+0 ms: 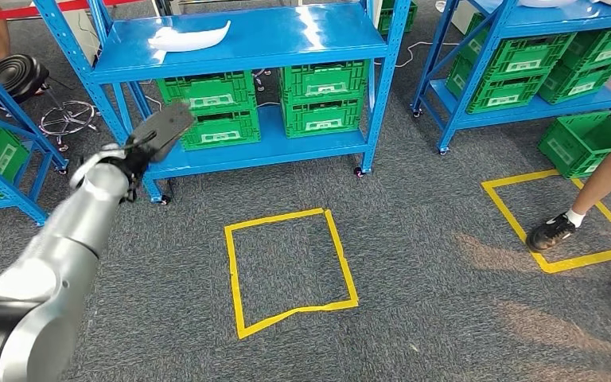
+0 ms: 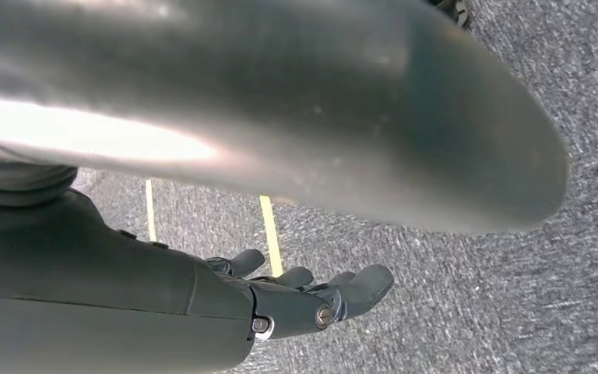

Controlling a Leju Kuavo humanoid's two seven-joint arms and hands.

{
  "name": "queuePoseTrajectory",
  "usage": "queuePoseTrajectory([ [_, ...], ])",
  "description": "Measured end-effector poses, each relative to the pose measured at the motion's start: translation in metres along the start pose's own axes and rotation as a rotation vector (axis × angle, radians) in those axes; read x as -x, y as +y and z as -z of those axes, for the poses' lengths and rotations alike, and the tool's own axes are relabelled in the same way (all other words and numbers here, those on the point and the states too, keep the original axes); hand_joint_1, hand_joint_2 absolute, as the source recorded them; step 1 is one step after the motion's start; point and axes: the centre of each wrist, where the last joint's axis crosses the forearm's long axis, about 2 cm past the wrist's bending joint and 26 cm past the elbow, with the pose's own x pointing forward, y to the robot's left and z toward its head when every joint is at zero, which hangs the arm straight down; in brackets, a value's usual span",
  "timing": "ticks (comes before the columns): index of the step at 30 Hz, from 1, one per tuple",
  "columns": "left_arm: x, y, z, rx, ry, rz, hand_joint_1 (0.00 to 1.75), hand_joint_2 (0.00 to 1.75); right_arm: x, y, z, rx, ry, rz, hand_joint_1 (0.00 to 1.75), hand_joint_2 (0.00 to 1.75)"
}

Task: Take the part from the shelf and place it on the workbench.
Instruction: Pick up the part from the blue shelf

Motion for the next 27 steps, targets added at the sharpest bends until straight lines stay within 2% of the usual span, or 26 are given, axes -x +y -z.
queuePoseTrajectory([
  [6, -0.048, 0.05, 0.009, -0.035, -0.016, 0.27, 0.0, 0.0, -0.002, 0.003, 0.0, -0.006, 0.01, 0.006, 0.0, 0.0],
  [13, -0.09, 0.1, 0.009, -0.127, 0.06, 0.507, 0.0, 0.0, -0.003, 0.007, 0.0, -0.009, 0.032, 0.005, 0.0, 0.0],
  [17, -0.095, 0.114, 0.007, -0.174, 0.117, 0.512, 0.0, 0.0, -0.003, 0.01, 0.0, -0.013, 0.034, 0.005, 0.0, 0.0],
  [27, -0.083, 0.13, 0.002, -0.237, 0.188, 0.484, 0.0, 0.0, -0.005, 0.014, 0.0, -0.024, 0.032, 0.012, 0.0, 0.0],
])
